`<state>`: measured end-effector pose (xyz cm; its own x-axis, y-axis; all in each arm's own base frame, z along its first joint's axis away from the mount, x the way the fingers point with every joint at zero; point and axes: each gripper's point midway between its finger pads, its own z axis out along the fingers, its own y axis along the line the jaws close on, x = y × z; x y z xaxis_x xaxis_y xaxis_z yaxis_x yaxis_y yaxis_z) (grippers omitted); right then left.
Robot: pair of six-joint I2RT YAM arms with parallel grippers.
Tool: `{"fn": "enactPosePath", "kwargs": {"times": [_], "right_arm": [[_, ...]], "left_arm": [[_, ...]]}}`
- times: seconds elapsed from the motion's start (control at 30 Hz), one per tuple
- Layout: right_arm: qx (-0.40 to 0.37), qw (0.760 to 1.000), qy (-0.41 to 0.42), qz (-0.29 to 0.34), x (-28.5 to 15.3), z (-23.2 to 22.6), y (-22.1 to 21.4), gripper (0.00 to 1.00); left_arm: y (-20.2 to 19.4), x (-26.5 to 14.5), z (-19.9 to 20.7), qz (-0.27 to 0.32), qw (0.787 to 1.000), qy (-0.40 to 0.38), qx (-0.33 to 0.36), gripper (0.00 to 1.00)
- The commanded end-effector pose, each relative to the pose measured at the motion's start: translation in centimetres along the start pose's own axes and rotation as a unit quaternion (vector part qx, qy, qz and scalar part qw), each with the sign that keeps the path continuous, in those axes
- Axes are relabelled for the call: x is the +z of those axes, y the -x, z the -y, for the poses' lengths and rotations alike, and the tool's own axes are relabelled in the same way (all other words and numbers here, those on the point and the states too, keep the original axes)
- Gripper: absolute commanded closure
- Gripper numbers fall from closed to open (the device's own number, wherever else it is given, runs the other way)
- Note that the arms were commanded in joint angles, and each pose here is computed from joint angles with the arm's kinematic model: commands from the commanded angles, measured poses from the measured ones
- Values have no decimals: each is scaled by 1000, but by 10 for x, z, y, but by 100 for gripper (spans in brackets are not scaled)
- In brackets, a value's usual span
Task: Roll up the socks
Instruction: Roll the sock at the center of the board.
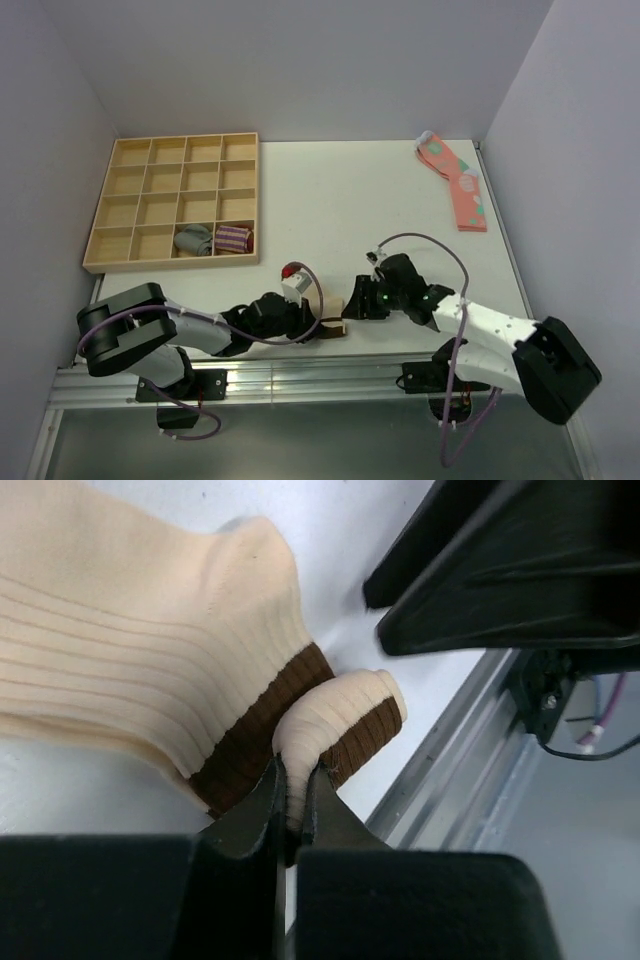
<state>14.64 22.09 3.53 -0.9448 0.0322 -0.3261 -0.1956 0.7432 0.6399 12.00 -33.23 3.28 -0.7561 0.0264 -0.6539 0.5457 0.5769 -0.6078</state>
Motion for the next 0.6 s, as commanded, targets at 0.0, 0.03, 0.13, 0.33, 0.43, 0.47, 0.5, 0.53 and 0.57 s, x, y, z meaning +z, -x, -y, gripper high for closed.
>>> {"fn": "enactPosePath", "kwargs": {"times": [0.0, 0.03, 0.13, 0.33, 0.43, 0.47, 0.5, 0.53, 0.57], "right_arm": [[-25, 994, 12, 110, -8, -7, 32, 50], [-39, 988, 39, 147, -16, -21, 44, 49], [-57, 975, 77, 202, -24, -33, 50, 49], [-107, 956, 114, 249, -23, -49, 38, 48], [-120, 953, 122, 251, -18, -52, 29, 48], [-123, 952, 125, 252, -17, -55, 25, 48], [-123, 953, 123, 249, -14, -51, 19, 48], [-125, 951, 133, 250, -14, -55, 17, 48], [-128, 950, 134, 253, -13, -55, 16, 48]], "left_arm": [[-30, -9, -9, -93, 993, 0, -66, 100], [-32, -11, -11, -101, 992, 1, -78, 100], [-28, -13, -14, -117, 987, 4, -111, 100], [-27, -17, -12, -171, 973, 20, -152, 100], [-26, -16, -14, -186, 969, 28, -163, 100], [-28, -17, -13, -194, 966, 25, -169, 100], [-26, -17, -15, -194, 965, 23, -175, 100], [-25, -17, -16, -194, 964, 22, -180, 100], [-26, -17, -17, -200, 962, 20, -186, 100]]}}
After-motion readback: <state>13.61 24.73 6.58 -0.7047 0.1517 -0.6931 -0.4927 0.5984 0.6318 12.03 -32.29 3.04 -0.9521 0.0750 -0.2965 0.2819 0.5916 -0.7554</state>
